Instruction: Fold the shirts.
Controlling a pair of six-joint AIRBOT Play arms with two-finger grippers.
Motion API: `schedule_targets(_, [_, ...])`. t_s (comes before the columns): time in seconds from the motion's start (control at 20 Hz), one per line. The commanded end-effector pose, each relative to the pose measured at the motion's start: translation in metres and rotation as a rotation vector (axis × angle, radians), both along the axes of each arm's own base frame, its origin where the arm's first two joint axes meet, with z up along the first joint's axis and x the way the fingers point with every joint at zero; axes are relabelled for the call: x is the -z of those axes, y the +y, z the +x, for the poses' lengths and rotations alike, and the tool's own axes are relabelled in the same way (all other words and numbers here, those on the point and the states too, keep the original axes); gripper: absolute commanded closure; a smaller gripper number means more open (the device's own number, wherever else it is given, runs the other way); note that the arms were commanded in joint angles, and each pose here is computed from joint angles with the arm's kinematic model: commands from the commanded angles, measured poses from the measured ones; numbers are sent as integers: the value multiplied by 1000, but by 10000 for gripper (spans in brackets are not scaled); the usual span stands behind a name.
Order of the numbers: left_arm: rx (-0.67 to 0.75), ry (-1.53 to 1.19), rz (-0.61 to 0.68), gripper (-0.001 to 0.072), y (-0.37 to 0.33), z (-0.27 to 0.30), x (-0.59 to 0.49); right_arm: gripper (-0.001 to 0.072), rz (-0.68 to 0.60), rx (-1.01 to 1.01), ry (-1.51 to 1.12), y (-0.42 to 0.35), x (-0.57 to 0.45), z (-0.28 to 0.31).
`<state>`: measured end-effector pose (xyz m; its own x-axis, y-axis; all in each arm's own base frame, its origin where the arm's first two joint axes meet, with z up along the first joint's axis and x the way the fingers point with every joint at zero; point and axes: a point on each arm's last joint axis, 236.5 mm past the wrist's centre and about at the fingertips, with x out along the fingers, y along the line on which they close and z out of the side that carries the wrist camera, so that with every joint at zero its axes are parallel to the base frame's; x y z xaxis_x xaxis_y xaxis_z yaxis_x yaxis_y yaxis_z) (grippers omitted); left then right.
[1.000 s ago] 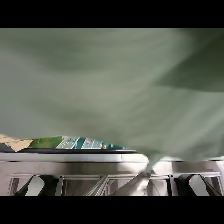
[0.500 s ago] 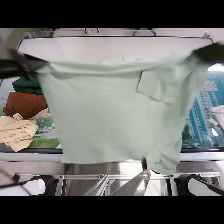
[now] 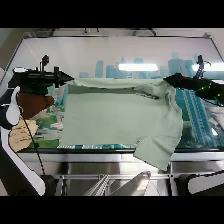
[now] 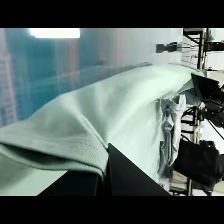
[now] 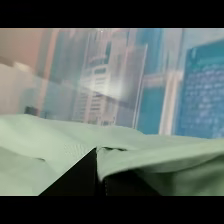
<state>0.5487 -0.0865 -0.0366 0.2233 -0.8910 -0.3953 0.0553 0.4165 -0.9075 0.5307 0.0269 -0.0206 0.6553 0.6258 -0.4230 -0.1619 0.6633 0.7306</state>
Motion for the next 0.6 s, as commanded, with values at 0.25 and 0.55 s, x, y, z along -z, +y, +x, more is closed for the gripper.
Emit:
schedule_targets(0.25, [174, 84, -54, 692, -10, -33, -13, 687, 95, -182, -61, -19, -29, -45])
schedule_targets(0.55, [269, 300, -28, 701, -8, -85, 23, 688, 68, -326, 145, -5, 15, -99])
